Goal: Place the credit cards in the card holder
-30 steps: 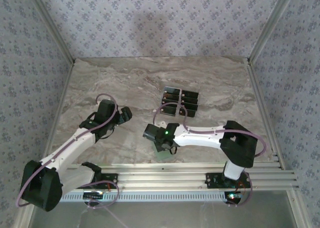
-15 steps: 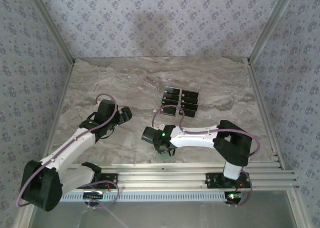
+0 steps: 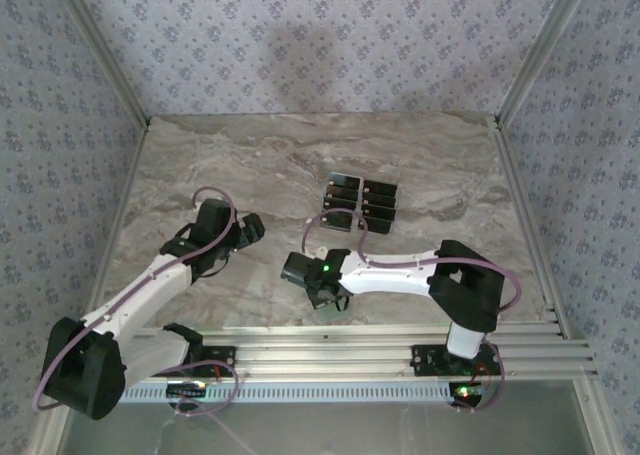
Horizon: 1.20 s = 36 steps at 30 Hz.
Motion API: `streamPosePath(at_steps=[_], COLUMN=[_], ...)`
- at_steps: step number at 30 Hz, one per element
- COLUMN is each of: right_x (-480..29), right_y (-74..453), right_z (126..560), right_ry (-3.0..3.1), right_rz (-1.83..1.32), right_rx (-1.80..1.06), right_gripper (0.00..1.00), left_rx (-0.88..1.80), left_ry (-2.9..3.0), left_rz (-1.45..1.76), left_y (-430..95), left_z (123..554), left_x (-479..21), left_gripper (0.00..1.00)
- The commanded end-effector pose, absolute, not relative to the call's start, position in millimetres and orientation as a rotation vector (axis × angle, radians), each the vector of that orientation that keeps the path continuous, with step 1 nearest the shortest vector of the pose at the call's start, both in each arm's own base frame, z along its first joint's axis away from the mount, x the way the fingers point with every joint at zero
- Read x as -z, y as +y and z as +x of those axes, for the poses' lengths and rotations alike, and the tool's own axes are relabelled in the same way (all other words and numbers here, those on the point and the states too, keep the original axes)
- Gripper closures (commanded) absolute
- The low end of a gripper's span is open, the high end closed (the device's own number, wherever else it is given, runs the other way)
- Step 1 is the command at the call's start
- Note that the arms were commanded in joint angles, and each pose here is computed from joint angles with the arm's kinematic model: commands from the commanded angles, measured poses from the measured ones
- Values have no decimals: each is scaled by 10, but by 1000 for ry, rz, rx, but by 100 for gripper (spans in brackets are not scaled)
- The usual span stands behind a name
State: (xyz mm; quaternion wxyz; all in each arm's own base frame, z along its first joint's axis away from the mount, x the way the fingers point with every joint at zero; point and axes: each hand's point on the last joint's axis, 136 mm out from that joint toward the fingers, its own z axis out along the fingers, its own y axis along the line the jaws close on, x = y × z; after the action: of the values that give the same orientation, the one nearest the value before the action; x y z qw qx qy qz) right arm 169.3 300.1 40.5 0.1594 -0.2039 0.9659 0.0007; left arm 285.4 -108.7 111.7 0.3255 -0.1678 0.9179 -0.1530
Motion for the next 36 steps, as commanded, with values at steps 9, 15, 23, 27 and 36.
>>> streamPosePath(at_steps=[9, 15, 23, 27, 36], right_x=[-889, -942, -707, -597, -514], right_y=[3270, 3295, 3044, 2955, 2860], right_z=[2175, 2304, 1965, 1874, 1821], right_ry=[2696, 2682, 2731, 2741, 2748], right_rz=[-345, -356, -487, -506, -516], right_rx=[-392, -365, -84, 4, 63], right_gripper=[100, 93, 55, 55, 55], left_rx=[608, 637, 617, 606, 598], left_ry=[2407, 2440, 2445, 2446, 2444], left_rz=[-364, -364, -372, -368, -370], left_y=[-1386, -1429, -1397, -1385, -1374], left_z=[2891, 2846, 2832, 2829, 2832], left_x=[-1178, -1077, -1042, -1040, -1044], left_gripper=[0, 0, 0, 0, 0])
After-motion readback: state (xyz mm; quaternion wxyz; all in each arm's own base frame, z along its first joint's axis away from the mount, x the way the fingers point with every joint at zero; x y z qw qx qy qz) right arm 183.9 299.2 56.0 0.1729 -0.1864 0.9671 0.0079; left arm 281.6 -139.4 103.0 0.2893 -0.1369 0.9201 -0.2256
